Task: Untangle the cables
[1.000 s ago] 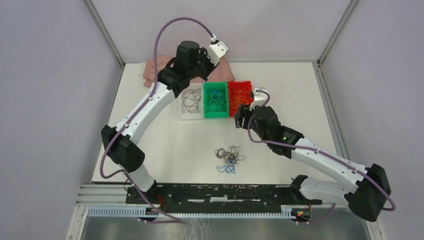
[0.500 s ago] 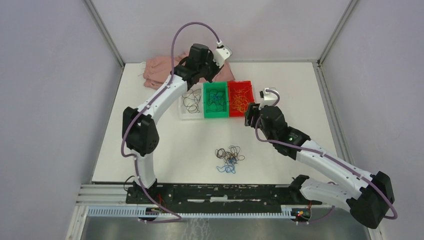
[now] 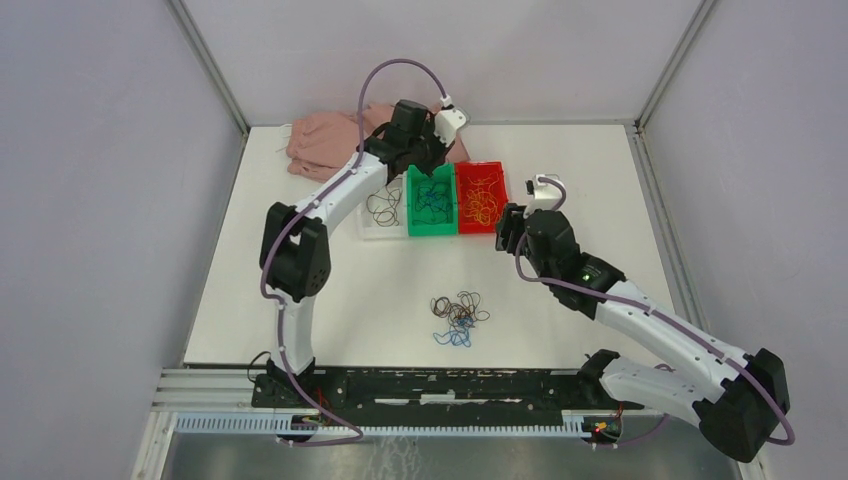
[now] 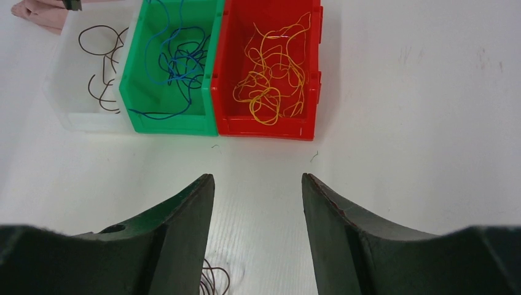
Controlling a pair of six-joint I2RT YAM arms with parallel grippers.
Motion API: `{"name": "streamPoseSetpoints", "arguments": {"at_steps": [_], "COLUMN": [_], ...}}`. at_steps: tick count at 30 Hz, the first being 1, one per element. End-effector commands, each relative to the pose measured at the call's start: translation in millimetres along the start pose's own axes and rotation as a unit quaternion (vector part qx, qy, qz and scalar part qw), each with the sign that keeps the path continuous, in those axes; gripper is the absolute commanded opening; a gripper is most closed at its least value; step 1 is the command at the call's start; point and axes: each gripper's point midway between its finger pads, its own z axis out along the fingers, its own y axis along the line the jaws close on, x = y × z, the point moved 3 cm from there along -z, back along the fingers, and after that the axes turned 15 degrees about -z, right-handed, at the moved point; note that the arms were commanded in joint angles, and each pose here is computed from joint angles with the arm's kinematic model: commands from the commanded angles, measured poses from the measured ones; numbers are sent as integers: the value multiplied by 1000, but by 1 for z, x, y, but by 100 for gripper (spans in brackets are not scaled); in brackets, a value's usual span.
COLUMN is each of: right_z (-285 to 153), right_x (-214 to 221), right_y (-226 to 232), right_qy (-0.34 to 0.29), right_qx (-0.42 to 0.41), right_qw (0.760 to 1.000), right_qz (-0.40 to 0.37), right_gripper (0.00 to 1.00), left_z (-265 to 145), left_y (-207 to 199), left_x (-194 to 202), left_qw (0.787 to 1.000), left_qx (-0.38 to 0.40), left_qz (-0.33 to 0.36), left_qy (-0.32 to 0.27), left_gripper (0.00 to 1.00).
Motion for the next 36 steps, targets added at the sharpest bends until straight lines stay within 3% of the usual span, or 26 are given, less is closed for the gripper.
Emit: {"name": "streamPoseSetpoints", "arguments": {"at_steps": [1, 12, 14, 16, 20, 28, 36], "right_z": [-3, -2, -2, -2, -2, -7, -49], "right_x": [-7, -4, -4, -3, -3, 11, 68], "right_y": [-3, -6, -7, -6, -6, 6, 46], "right_qy": [-15, -11, -11, -10, -6, 36, 144], "right_qx": [0, 1, 2, 0, -2, -47, -198], "right_qw": [1000, 1000, 1000, 1000, 1000, 998, 969], "right_qz": [13, 17, 17, 15, 12, 9, -29], "right_gripper": [61, 60, 60, 60, 60, 63, 63], "left_z": [14, 36, 37, 34, 18, -47, -107], "left_y": [3, 7, 7, 7, 6, -11, -35], "left_x": [11, 58, 58, 55, 33, -15, 0], "left_qw": [1000, 999, 999, 998, 999, 999, 994], "left_qx": [-13, -25, -24, -23, -9, 42, 87], "left_qz": [-4, -1, 4, 6, 4, 27, 36], "left_qy": [-2, 44, 48, 54, 39, 14, 56], "left_gripper": [3, 5, 23, 55, 74, 89, 97]}}
